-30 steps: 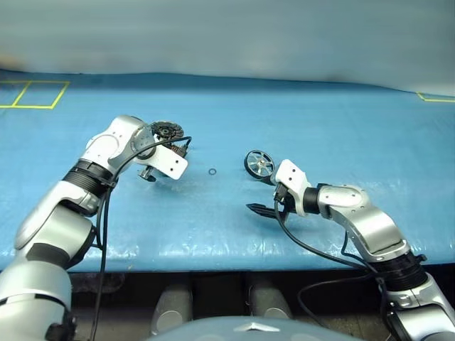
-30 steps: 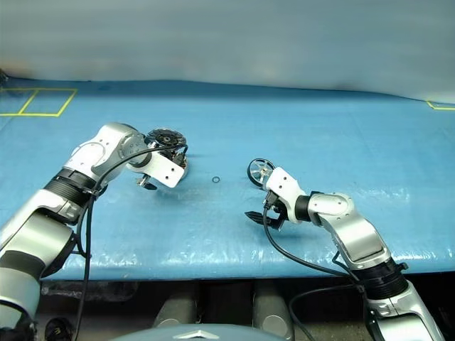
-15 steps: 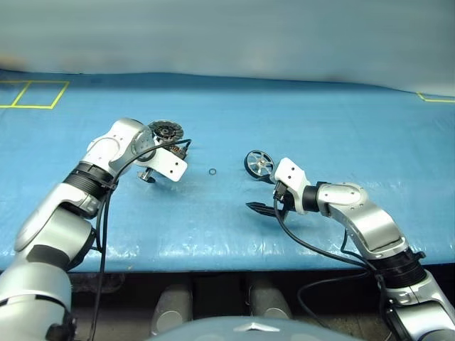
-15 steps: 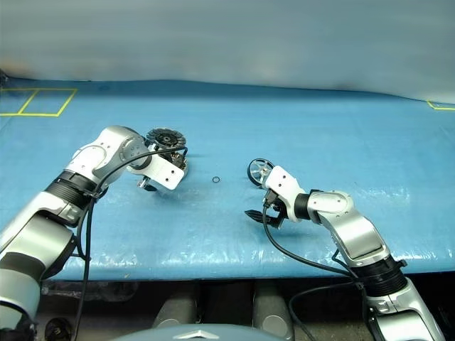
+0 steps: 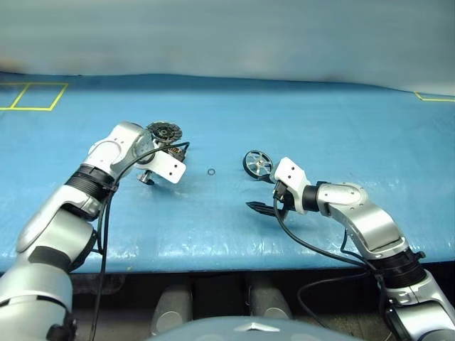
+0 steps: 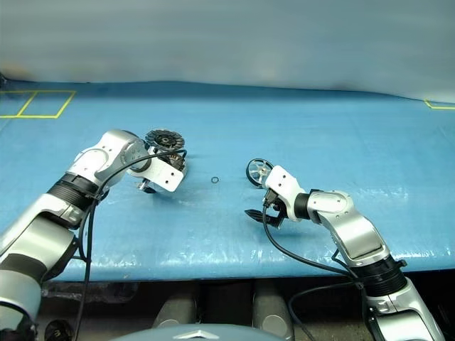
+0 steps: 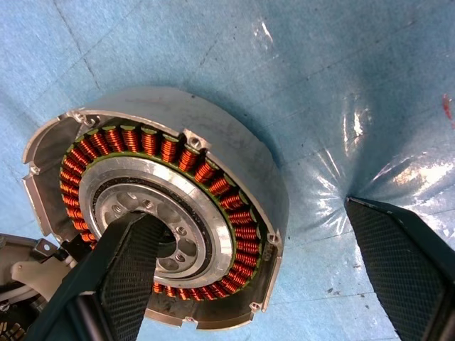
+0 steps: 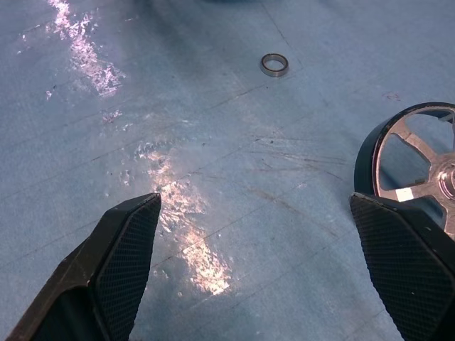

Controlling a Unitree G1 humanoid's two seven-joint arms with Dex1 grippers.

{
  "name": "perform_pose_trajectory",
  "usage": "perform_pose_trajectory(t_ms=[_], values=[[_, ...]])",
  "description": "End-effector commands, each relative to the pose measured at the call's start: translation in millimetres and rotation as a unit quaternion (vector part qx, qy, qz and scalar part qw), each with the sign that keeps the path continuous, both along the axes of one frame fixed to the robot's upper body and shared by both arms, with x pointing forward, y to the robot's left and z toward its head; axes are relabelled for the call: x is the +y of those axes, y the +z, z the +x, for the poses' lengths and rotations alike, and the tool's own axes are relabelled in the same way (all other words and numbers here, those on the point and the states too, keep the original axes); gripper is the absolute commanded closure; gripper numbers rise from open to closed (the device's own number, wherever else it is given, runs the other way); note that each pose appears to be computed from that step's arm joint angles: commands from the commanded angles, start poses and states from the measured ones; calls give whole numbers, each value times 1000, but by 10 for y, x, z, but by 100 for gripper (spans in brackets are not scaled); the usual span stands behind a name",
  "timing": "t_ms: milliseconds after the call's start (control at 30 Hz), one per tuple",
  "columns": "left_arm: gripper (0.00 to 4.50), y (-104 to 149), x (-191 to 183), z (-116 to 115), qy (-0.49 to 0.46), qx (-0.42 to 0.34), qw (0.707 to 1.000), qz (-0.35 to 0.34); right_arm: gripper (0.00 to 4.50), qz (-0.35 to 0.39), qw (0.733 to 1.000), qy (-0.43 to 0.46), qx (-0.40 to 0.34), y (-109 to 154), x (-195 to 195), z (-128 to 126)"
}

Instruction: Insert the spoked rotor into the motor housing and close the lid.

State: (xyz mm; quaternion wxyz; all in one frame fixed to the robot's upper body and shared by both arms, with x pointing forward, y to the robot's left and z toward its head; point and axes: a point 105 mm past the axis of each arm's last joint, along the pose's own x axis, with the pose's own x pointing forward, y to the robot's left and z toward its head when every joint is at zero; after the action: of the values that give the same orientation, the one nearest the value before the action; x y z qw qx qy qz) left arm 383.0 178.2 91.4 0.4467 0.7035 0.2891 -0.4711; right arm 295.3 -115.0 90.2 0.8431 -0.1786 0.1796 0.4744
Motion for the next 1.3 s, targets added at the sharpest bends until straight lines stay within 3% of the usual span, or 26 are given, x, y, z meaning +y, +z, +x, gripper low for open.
perform_pose_trajectory(t_ms=[33, 133, 233, 333, 433, 700, 1067, 1300], values=[[0, -235, 56, -75, 6, 37, 999, 21, 3, 6, 999, 3, -31, 141, 26, 11], [62, -290, 93, -88, 15, 53, 998, 27, 0, 10, 999, -2, -36, 152, 34, 16], [157, -298, 106, -69, 22, 53, 998, 28, 0, 11, 999, -7, -40, 154, 28, 21], [157, -275, 106, -79, 19, 63, 997, 32, 0, 10, 999, -10, -43, 149, 22, 25], [233, -240, 96, -55, 18, 56, 998, 27, 0, 12, 999, -16, -48, 152, 19, 36], [233, -125, -45, -120, -30, 46, 998, -3, 0, 30, 997, -38, -59, 164, 2, 42], [233, 124, -434, -577, -67, 91, 991, -76, 0, 54, 994, -69, -71, 82, -36, 31], [233, 219, -602, -743, -47, 108, 988, -100, 0, 72, 990, -86, -80, 19, -6, 60]])
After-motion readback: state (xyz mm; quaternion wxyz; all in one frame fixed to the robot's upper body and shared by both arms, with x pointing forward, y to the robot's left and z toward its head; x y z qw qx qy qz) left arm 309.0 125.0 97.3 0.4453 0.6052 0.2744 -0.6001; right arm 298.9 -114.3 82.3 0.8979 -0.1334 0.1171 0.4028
